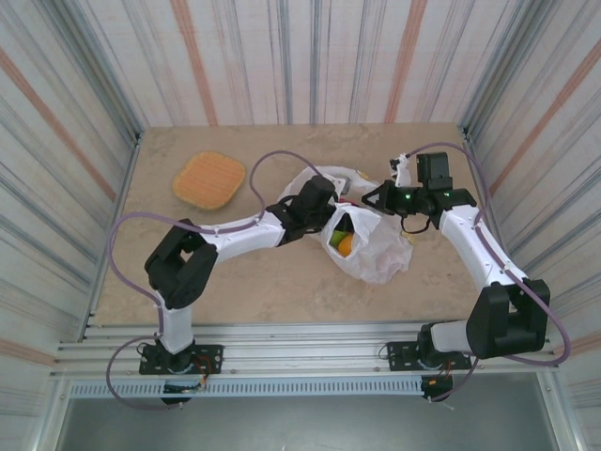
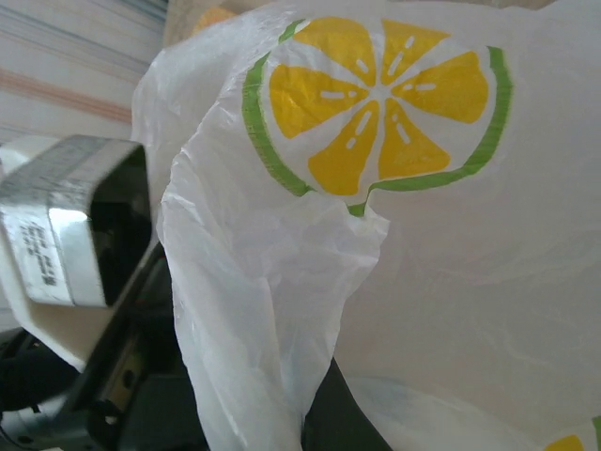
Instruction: Place the fruits into the plastic bag
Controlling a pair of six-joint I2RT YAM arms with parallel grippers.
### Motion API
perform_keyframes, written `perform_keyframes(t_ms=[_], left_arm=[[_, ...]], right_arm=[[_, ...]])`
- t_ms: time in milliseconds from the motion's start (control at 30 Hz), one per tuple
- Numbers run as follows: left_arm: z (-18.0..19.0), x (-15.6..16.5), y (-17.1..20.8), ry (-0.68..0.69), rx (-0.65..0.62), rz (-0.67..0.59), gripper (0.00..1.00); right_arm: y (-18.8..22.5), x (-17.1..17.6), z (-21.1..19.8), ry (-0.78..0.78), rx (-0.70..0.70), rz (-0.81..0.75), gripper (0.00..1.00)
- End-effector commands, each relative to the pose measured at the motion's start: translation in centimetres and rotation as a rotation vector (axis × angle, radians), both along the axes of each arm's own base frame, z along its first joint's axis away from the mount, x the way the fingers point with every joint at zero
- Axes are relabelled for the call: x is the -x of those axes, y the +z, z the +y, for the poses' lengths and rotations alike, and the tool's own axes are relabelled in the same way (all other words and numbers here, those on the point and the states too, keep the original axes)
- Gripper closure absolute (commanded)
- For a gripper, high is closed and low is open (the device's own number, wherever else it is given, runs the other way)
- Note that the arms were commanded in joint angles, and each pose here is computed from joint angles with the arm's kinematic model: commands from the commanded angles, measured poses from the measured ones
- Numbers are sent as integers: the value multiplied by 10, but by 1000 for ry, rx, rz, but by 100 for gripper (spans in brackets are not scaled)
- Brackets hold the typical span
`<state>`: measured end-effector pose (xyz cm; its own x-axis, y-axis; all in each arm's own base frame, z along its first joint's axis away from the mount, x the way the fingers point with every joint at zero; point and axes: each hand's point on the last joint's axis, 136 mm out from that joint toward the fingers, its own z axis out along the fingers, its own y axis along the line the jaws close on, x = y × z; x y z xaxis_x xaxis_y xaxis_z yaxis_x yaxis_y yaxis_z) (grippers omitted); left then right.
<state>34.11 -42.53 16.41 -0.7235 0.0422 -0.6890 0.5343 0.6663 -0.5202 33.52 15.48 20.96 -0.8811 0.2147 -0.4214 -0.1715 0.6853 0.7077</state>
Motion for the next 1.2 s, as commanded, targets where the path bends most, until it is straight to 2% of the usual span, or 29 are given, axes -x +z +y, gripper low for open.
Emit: perform_keyframes(t_ms=[0,333,800,1100,1167], left_arm=[[17,3,22,1,5,-42,21],[38,31,59,-90,22,-131,20],[72,30,107,-61,79,-235,21],[125,15,110,94,-46,-291,20],[138,13,108,120,-115,-326,20]], right_arm=[[0,6,-4,-5,2,3,100],[0,3,-4,-5,0,5,100],[-4,4,-3,-2,1,15,100],[-6,5,-3,-4,1,18,100],[-6,4,-3,-4,-1,17,100]])
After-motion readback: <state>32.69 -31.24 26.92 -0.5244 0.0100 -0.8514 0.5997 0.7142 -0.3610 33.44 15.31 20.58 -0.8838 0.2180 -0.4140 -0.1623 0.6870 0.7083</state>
